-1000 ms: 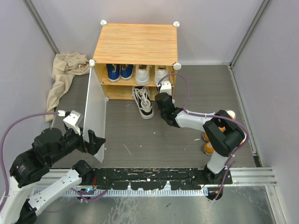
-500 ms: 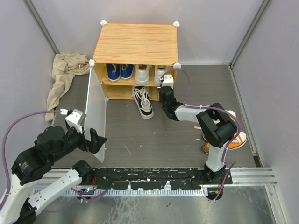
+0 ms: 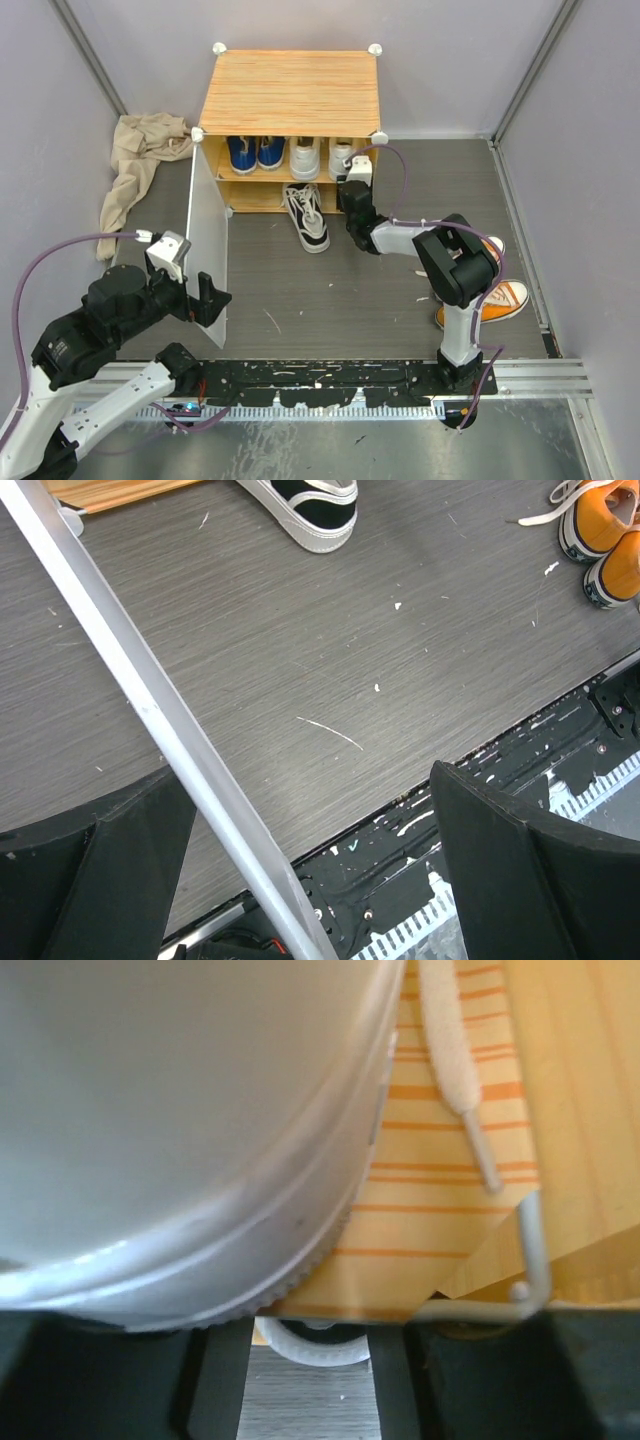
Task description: Place and organize the shoes in the shoe cabinet
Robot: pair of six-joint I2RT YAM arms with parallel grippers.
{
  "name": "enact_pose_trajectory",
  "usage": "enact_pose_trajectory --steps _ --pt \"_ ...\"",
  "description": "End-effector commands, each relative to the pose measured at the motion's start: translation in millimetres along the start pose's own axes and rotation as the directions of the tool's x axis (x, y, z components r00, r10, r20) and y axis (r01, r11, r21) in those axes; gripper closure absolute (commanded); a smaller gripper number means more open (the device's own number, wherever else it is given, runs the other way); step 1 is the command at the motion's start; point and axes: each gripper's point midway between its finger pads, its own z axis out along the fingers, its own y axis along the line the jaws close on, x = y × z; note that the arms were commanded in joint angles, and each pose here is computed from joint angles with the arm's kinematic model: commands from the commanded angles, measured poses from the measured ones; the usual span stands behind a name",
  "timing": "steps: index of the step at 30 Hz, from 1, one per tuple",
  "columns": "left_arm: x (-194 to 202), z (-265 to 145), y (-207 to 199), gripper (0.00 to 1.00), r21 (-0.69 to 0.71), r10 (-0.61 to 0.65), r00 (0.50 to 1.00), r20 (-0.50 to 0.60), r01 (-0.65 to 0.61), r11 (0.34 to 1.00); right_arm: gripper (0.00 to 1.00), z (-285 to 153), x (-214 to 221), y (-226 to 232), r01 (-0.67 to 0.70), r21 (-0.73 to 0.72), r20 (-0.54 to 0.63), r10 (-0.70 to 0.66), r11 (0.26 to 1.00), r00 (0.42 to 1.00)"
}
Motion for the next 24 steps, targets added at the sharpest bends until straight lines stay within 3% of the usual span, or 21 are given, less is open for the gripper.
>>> enact_pose_trajectory --steps 1,9,16,20,24 --pt "-14.1 3.2 -2.7 0.02 0.005 0.0 0.999 0.048 0.0 1.0 0.43 -6.9 -18.4 4.3 -0.075 -0.052 0.04 0.078 0.996 0.996" --pt "-14.2 -3.0 -2.8 0.02 0.014 -0.007 0.998 0.07 0.006 1.0 0.24 -71.5 -27.0 32.1 -0.089 -0.277 0.026 0.1 0.957 0.995" --pt "-16.9 -11.1 -1.0 0.02 0.016 -0.001 0.995 0.104 -0.001 1.0 0.23 -135.3 -22.7 58.5 -0.044 -0.519 -0.034 0.031 0.854 0.999" --pt "-16.9 -14.0 -1.7 0.02 0.025 0.001 0.994 0.114 -0.004 1.0 0.23 -142.6 -6.9 79.2 0.009 -0.572 -0.057 -0.051 0.82 0.997" --pt "-18.3 -19.2 -1.6 0.02 0.03 0.0 0.991 0.134 -0.004 1.0 0.22 -136.5 -0.4 95.5 -0.008 -0.588 -0.083 -0.051 0.809 0.995"
